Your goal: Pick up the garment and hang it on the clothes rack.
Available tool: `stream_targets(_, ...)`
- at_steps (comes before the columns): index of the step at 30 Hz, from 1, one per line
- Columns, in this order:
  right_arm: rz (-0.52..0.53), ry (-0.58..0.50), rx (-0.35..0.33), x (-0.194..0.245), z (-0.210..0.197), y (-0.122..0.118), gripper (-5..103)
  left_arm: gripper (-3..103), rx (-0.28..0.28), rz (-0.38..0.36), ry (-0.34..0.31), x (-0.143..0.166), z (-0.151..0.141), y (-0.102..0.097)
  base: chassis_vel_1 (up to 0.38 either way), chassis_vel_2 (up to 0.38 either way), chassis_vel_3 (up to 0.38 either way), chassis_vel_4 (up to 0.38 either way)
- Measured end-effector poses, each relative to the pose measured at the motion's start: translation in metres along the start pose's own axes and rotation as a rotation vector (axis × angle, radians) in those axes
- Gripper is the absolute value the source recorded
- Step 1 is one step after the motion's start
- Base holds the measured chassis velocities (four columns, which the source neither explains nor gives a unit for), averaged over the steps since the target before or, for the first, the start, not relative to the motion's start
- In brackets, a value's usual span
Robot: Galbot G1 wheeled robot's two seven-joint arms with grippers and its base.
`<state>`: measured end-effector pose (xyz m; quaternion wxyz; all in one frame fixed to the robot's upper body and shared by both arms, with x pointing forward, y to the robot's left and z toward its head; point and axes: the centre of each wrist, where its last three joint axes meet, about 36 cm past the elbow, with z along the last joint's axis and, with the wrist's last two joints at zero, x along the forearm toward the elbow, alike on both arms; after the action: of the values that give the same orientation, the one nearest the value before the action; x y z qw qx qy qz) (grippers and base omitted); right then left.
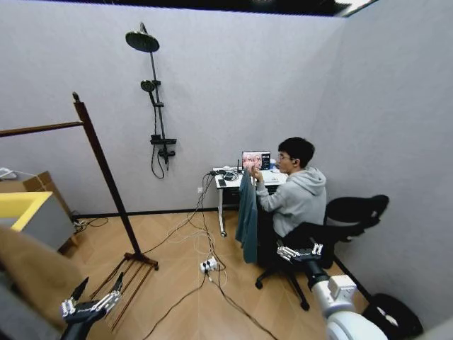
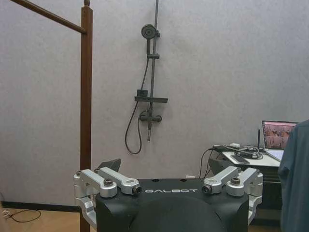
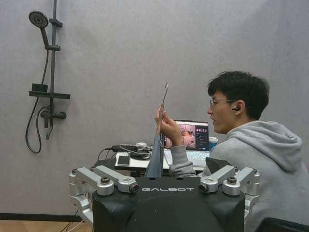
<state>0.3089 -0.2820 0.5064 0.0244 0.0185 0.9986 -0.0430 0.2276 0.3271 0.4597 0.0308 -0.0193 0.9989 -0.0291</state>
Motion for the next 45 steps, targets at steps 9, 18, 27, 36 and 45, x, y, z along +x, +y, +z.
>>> stream_targets(9, 0.004, 0.001, 0.009, 0.001, 0.001, -0.001, 100, 100, 0.0, 0.0, 0.0, 0.0, 0.0, 0.0, -0.316, 0.31, 0.31, -0.302)
stream_targets(18, 0.043, -0.024, 0.041, -0.021, 0.002, -0.023, 100, 100, 0.0, 0.0, 0.0, 0.0, 0.0, 0.0, -0.185, 0.17, 0.157, -0.159)
stream_targets(27, 0.076, -0.138, 0.055, -0.115, 0.008, -0.086, 100, 100, 0.0, 0.0, 0.0, 0.0, 0.0, 0.0, 0.035, -0.047, -0.029, 0.038)
stream_targets(36, -0.048, -0.19, -0.066, -0.204, 0.007, -0.114, 100, 100, 0.0, 0.0, 0.0, 0.0, 0.0, 0.0, 0.0, 0.0, 0.0, 0.0)
stream_targets(45, -0.061, -0.181, -0.152, -0.26, -0.005, -0.095, 100, 100, 0.0, 0.0, 0.0, 0.0, 0.0, 0.0, 0.0, 0.0, 0.0, 0.0)
